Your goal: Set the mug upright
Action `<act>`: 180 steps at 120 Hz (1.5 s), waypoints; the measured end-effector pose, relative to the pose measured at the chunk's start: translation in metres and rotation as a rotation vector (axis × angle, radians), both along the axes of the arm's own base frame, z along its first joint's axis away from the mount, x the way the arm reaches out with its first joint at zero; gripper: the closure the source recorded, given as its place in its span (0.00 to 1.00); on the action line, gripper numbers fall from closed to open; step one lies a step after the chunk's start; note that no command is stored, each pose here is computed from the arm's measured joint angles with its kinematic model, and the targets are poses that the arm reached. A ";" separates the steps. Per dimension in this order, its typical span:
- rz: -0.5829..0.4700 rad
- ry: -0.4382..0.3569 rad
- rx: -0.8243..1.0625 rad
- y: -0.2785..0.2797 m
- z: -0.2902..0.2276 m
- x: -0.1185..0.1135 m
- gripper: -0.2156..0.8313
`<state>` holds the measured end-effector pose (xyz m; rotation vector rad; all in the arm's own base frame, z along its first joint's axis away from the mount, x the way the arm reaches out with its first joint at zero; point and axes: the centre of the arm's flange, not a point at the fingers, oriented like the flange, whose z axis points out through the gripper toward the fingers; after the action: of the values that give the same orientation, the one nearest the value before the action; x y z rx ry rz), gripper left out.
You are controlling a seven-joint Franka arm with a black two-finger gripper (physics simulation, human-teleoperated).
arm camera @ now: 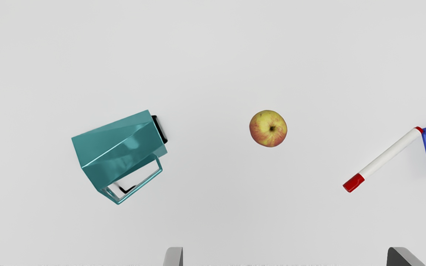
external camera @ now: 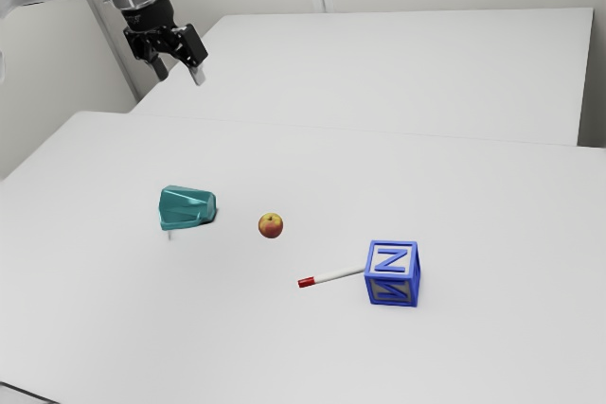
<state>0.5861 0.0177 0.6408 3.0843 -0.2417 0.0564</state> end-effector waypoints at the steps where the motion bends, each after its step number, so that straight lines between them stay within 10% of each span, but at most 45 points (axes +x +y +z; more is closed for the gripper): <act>1: 0.000 0.000 0.000 0.000 0.000 0.000 0.21; 76: 0.135 0.059 -0.143 0.065 -0.022 -0.013 0.21; 129: 0.282 0.127 -0.525 0.202 -0.133 -0.028 0.21; 180: 0.309 0.034 -0.670 0.271 -0.239 -0.042 0.21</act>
<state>0.5443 0.2883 0.4021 2.4218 0.2173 0.0762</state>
